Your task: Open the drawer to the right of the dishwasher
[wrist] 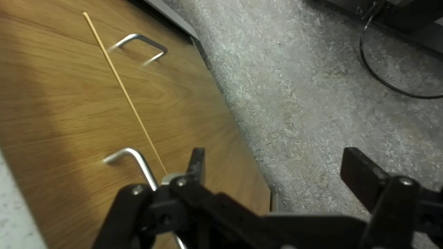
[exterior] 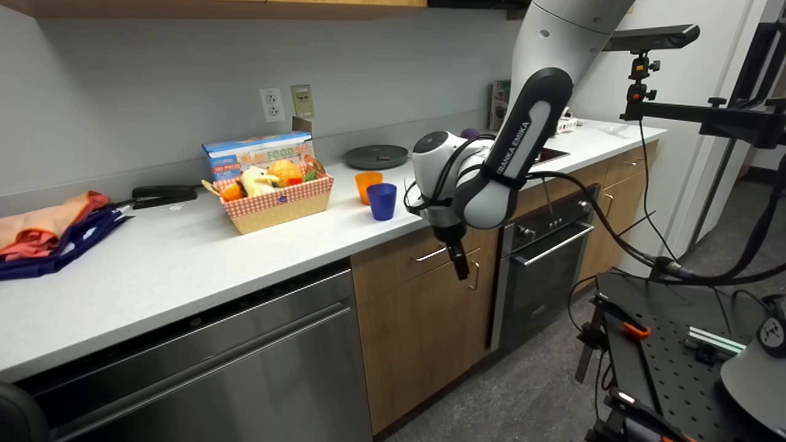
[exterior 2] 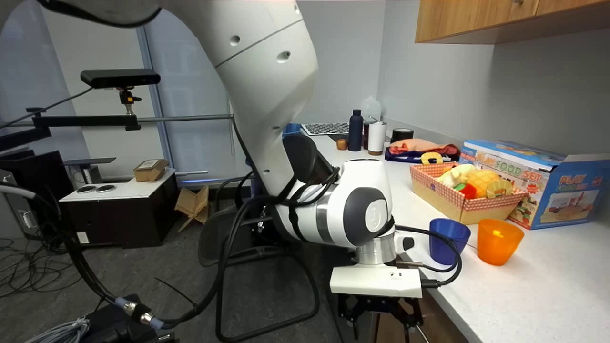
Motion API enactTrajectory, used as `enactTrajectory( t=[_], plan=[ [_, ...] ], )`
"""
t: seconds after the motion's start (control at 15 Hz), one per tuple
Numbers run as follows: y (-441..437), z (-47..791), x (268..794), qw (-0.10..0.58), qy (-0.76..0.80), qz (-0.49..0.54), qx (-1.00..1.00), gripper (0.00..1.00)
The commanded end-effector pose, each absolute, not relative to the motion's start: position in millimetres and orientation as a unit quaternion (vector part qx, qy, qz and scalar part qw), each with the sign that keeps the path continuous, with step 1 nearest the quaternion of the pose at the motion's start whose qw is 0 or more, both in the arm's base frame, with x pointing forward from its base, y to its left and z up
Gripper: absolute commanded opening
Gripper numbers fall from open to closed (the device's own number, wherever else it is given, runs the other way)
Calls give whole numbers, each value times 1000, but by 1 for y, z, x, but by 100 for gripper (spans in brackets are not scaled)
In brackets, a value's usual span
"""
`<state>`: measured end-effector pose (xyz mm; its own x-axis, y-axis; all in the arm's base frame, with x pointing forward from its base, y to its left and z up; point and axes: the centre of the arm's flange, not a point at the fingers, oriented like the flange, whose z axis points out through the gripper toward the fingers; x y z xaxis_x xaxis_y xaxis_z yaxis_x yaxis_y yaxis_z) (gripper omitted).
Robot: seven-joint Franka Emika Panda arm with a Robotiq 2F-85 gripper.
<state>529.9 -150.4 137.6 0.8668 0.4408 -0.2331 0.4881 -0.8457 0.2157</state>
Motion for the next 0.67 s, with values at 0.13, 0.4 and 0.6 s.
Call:
enactTrajectory(
  t=[0.13, 0.4, 0.6],
  plan=[
    [-160, 139, 539, 188, 272, -55, 942, 100],
    [-158, 136, 547, 194, 293, -29, 936, 100],
    [-160, 131, 553, 194, 301, -9, 934, 100]
  ],
)
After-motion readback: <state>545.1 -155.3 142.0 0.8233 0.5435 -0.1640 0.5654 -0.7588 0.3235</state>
